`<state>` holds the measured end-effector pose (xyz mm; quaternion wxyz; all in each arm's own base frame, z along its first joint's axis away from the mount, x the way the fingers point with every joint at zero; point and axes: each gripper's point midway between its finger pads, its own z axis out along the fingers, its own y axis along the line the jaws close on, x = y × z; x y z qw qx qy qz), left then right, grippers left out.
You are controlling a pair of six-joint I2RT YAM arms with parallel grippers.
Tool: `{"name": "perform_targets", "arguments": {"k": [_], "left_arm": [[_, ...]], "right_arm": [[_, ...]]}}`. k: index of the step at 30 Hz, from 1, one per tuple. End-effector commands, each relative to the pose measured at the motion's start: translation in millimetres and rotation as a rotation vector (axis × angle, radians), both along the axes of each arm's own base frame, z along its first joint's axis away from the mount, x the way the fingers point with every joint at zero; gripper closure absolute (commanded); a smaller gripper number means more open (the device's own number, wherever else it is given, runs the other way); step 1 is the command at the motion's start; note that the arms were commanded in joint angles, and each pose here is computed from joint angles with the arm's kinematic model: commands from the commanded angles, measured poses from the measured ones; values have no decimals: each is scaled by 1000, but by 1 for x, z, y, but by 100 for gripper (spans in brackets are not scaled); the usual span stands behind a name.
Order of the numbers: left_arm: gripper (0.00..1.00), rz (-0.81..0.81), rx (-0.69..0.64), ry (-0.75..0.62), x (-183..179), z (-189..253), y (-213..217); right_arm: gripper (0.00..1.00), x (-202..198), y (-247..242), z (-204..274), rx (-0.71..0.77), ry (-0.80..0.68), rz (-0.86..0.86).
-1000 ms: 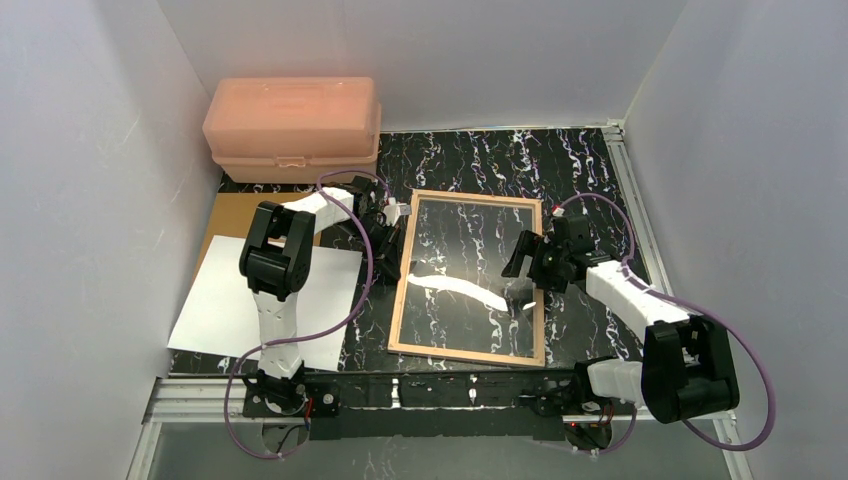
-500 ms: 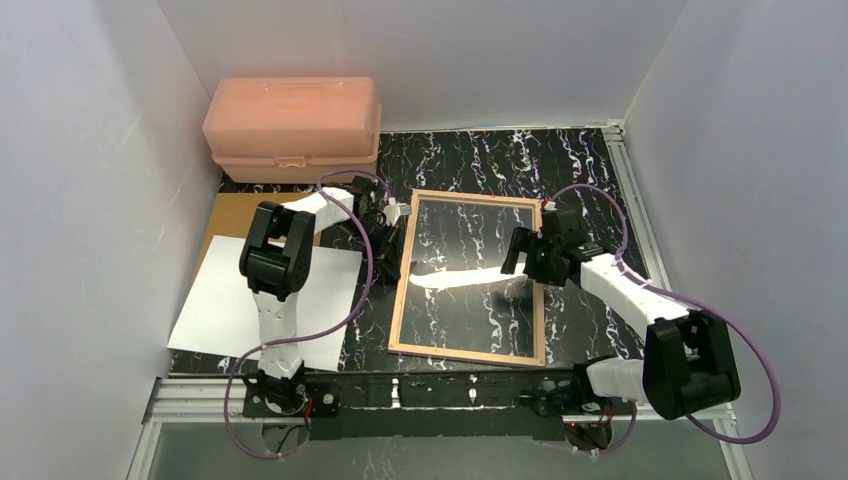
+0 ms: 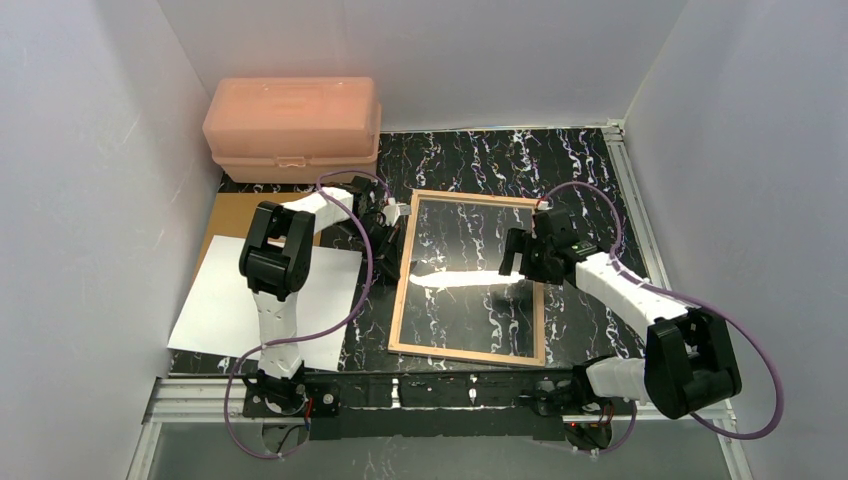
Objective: Put the photo into the frame
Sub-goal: Adjust the photo frame item on the photo frame.
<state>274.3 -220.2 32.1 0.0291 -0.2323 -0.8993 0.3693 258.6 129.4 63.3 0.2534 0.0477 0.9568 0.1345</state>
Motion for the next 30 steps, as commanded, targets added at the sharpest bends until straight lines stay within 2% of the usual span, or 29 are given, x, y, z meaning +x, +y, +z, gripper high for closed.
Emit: {"name": "perform_targets", "arguments": {"k": [1,5,6,11,15,18,22,26,30], "left_arm": [[100,-16,13,-58,6,16,9],[99,35,-9,-115,22,61,30],[95,47,-15,-139,26,74,37],[56,110,14,-252,29,139,90],[51,143,79,-296,16,162,141],[50,164,98,-291,1,167,167],[51,173,105,-248,-18,161,185],[53,183,109,-230,-28,157,196],[54,174,114,-192,-40,154,203]], "right_arm": [[2,21,12,26,-15,-87,15],[2,27,43,57,-30,-154,68],[2,26,55,64,-25,-172,86],[2,16,134,90,22,-239,217],[2,-11,196,87,-34,-238,359],[6,-37,222,85,-112,-237,465],[18,-76,225,81,-100,-230,553],[37,-116,211,72,-90,-216,619],[61,-158,193,57,-91,-153,681]]}}
